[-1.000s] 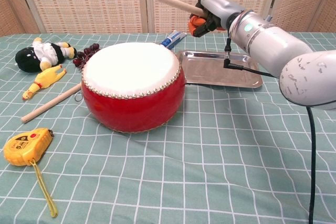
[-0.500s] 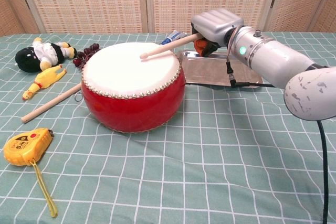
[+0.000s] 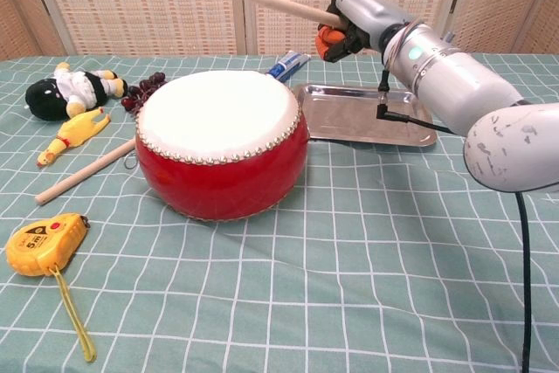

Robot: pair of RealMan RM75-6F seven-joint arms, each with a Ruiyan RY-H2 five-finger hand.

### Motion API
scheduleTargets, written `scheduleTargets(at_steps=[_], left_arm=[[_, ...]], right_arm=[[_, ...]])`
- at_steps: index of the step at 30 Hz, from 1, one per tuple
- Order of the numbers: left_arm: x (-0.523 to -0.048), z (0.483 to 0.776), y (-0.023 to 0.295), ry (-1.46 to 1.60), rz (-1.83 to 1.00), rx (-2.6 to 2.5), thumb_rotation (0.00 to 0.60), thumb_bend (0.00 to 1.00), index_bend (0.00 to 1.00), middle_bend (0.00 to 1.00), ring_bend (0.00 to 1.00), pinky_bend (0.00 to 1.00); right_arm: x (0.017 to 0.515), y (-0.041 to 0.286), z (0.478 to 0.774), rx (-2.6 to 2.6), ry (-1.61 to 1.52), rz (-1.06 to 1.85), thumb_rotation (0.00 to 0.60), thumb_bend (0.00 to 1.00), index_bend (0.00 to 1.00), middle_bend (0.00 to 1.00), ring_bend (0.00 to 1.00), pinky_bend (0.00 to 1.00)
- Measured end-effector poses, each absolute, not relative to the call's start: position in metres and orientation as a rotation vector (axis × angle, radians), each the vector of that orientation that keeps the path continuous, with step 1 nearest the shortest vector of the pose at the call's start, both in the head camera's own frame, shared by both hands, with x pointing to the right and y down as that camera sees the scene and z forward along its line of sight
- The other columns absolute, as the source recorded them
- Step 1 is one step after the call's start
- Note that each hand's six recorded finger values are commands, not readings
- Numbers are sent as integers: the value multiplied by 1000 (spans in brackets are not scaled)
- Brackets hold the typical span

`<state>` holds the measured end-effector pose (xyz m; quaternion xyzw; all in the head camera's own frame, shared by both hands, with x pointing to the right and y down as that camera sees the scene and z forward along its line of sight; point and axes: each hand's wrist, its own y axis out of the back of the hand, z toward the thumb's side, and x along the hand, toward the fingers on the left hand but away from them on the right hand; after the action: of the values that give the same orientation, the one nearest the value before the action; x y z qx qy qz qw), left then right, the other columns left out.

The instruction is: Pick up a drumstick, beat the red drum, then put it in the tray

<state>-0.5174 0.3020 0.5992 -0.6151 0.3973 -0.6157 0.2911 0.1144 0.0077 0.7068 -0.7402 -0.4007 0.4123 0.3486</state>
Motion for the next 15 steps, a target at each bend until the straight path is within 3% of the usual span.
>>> scheduleTargets(at_steps=[9,15], left_arm=[[-519,600,303,1059,-1653,-1638,600,316,35,12,0,17],[-520,599,303,1061,-1652,-1635,600,316,35,12,0,17]], right_arm=[[113,23,730,-1609,-572,1179,600,720,1000,1000,1000,1000],[112,20,724,-1634,-665,1169,600,721,1000,1000,1000,1000]])
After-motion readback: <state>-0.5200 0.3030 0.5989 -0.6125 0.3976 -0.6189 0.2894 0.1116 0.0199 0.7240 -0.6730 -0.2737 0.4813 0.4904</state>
